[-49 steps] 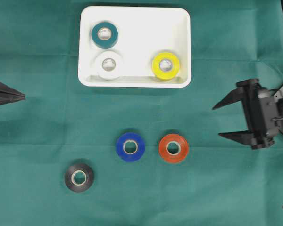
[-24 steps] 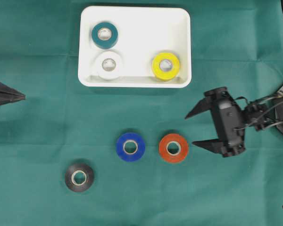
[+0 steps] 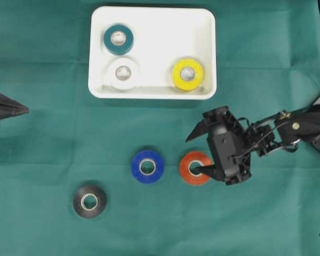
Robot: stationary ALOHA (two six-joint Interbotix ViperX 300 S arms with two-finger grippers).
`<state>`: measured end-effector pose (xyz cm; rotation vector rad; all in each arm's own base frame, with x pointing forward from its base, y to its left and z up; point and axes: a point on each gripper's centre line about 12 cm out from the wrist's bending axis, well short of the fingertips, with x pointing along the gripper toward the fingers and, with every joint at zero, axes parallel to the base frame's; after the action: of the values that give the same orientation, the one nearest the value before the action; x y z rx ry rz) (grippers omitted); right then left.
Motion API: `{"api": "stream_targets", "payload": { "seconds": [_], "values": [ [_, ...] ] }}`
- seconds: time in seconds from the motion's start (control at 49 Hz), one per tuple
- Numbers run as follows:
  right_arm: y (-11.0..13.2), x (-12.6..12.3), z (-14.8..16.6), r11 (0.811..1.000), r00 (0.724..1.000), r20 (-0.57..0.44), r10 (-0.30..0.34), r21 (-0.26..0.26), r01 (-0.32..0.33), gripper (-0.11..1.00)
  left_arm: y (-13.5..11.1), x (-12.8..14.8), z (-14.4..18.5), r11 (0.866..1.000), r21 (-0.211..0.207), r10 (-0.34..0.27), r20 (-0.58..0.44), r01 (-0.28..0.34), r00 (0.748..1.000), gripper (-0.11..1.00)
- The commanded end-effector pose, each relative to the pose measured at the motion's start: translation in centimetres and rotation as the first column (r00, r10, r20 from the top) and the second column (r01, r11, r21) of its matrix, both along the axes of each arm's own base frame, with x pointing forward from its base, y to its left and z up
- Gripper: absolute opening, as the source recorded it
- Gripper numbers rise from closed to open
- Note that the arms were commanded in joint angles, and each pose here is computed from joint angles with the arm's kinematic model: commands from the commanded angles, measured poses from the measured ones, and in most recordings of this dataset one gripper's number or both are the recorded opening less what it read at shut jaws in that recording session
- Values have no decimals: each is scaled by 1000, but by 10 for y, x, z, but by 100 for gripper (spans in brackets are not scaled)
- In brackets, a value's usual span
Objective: Put the tape into the white case with the right arm.
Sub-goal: 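Move the right gripper down onto the orange-red tape and grasp it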
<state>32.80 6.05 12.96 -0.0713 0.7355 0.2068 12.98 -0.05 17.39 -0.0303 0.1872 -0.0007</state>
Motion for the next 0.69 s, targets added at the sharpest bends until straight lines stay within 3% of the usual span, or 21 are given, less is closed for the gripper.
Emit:
{"api": "stream_targets", "payload": {
  "seconds": [0.0, 0.327, 0.674],
  "values": [
    [3, 9, 7, 1000, 1000, 26, 7, 3, -7, 67, 0, 1, 5, 1000, -2, -1, 14, 1, 1000, 0],
    [2, 10, -5, 1000, 999, -36, -8, -15, 8, 67, 0, 1, 4, 1000, -2, 0, 11, 0, 1000, 0],
    [7, 21, -16, 990, 974, -219, -57, -138, 27, 67, 0, 1, 4, 1000, -2, 0, 12, 0, 1000, 0]
  ]
}}
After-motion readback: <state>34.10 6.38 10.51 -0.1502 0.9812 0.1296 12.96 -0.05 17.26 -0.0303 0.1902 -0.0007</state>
